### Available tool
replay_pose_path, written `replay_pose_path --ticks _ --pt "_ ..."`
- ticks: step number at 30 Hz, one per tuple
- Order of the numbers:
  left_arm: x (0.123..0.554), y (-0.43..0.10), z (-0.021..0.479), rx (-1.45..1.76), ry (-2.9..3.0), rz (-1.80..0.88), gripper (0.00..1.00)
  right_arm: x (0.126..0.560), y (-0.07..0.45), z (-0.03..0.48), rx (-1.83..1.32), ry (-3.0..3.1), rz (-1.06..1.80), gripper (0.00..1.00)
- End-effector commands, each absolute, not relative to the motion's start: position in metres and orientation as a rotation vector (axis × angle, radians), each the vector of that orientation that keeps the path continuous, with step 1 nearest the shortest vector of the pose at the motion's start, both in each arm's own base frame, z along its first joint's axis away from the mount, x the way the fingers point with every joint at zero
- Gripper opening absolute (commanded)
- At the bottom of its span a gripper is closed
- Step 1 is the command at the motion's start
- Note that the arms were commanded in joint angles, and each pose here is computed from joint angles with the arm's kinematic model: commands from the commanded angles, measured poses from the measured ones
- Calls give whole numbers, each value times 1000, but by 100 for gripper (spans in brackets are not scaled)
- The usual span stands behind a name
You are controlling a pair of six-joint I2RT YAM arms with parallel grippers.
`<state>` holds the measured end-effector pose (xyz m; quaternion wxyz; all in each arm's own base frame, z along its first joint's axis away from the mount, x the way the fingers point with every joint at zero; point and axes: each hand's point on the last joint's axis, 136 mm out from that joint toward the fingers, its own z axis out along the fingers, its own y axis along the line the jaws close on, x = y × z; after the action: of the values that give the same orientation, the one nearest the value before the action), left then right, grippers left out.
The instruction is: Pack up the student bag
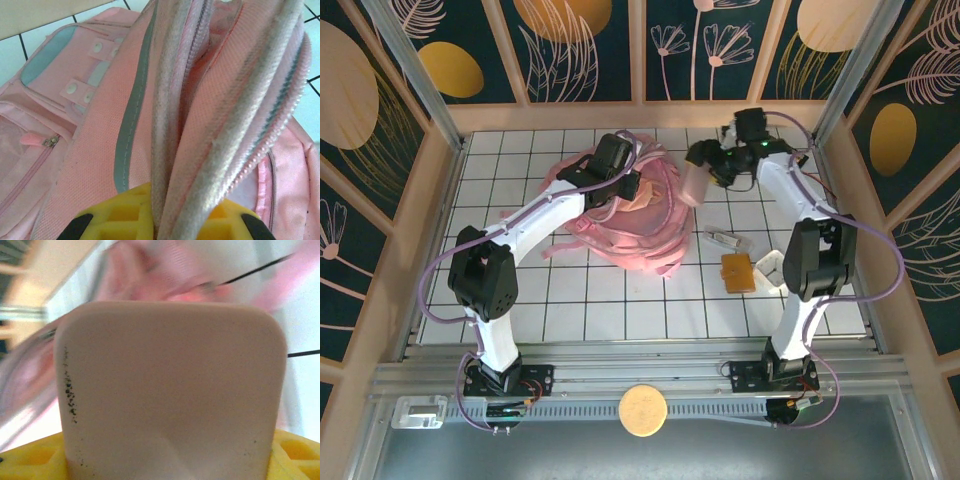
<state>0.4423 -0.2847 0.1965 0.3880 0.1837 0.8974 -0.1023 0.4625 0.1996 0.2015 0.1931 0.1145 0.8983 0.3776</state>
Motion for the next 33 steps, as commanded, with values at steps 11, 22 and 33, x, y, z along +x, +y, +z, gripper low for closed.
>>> replay_pose_path --ticks 11,22,33 --pt "458 -314 271 416 2098 -459 0 491 347 130 484 2467 1577 60" --pt "463 -304 259 407 2117 -367 0 465 343 146 358 2539 1414 99" --pt "458 -321 235 429 2190 -475 99 389 248 175 408 2579 1106 99"
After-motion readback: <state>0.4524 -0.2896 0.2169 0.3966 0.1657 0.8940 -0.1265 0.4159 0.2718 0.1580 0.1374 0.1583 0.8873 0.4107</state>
